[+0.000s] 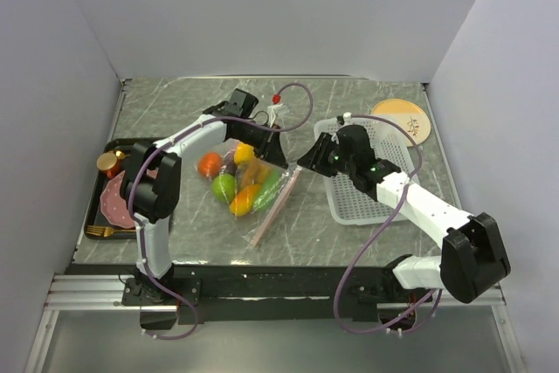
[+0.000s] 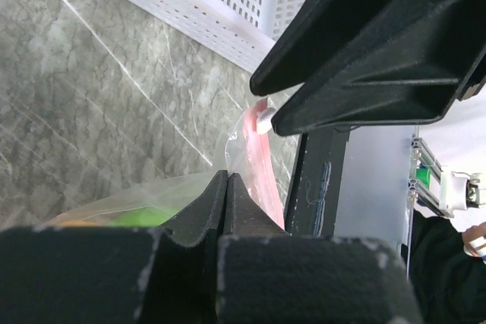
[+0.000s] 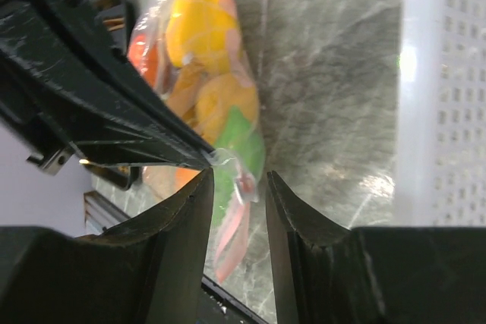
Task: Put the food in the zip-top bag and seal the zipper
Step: Pick up the zipper food storage bag at the center of the board.
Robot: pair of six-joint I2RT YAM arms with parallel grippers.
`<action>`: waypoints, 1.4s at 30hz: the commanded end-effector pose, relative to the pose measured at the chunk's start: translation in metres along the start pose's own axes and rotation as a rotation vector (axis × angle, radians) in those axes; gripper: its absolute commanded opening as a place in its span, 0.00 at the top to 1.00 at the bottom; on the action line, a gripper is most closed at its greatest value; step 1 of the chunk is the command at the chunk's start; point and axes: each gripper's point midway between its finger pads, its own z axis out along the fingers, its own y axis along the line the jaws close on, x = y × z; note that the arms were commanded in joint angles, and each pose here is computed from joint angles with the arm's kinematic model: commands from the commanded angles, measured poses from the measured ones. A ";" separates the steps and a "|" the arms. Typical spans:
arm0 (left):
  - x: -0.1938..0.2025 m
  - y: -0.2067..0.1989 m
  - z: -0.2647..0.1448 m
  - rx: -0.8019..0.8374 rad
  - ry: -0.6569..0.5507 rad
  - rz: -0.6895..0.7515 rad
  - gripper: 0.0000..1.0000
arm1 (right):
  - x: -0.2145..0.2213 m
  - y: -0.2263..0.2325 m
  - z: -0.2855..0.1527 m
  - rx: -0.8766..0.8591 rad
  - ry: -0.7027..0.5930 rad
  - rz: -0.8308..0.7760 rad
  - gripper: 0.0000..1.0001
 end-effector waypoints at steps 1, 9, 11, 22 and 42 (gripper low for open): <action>-0.024 -0.026 -0.013 0.059 -0.057 0.089 0.99 | -0.007 0.014 0.003 -0.072 -0.016 -0.045 0.59; -0.032 -0.033 -0.019 0.074 -0.086 0.119 0.99 | 0.003 0.011 0.011 -0.084 0.031 -0.044 0.62; -0.033 -0.032 -0.020 0.070 -0.087 0.118 0.99 | 0.003 0.010 0.010 -0.083 0.027 -0.046 0.65; -0.027 -0.030 -0.020 0.063 -0.083 0.076 0.99 | -0.007 0.006 0.002 -0.054 -0.028 -0.057 0.66; -0.032 -0.032 -0.021 0.079 -0.101 0.079 0.99 | -0.006 0.007 -0.001 -0.080 -0.021 -0.052 0.66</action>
